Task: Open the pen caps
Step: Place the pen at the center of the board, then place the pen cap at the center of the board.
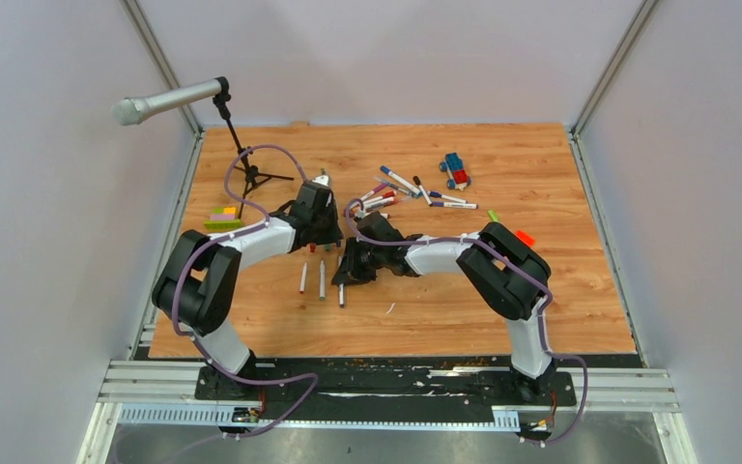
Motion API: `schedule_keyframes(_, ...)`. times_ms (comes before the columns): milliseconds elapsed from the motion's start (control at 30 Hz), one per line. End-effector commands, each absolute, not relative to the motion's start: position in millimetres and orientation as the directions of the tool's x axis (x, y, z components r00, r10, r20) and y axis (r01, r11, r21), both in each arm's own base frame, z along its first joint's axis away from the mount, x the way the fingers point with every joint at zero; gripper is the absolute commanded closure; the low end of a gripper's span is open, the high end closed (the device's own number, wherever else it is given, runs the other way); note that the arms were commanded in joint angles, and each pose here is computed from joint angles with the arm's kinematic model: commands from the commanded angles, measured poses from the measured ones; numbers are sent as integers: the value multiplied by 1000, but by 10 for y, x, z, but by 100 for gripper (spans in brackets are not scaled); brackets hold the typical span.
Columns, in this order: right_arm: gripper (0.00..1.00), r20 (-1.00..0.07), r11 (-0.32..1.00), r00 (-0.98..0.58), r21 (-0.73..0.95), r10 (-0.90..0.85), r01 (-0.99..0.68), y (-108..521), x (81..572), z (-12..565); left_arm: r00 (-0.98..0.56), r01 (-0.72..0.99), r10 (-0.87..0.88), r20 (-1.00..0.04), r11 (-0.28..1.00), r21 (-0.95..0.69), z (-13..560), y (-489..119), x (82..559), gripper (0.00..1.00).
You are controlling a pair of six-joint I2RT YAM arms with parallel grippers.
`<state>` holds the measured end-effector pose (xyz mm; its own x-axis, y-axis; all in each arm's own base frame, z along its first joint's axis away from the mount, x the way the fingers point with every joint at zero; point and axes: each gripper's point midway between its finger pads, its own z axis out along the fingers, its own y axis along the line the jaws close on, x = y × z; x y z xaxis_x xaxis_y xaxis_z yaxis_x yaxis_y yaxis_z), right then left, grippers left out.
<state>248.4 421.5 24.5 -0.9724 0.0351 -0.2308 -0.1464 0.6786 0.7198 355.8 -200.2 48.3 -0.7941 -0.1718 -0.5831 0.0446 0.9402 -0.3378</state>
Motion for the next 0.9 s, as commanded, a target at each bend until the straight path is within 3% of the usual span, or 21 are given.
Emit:
schedule_keyframes(0, 84, -228, 727, -971, 679, 73, -105, 4121, 2530, 82, -789, 69, -145, -597, 944, -321, 542, -2029, 3669, 95)
schedule_keyframes(300, 75, -237, 747, -968, 657, 78, -101, 4072, 2545, 50, -802, 62, -127, -584, 954, -293, 471, -1999, 3687, 89)
schedule_keyframes(600, 75, -270, 745, -960, 655, 74, -127, 4061, 2574, 132, -808, 66, -119, -576, 955, -291, 469, -2009, 3687, 85)
schedule_keyframes(867, 73, -396, 695, -918, 665, 20, -272, 3990, 2635, 513, -800, 75, -102, -591, 961, -267, 576, -1970, 3701, 74)
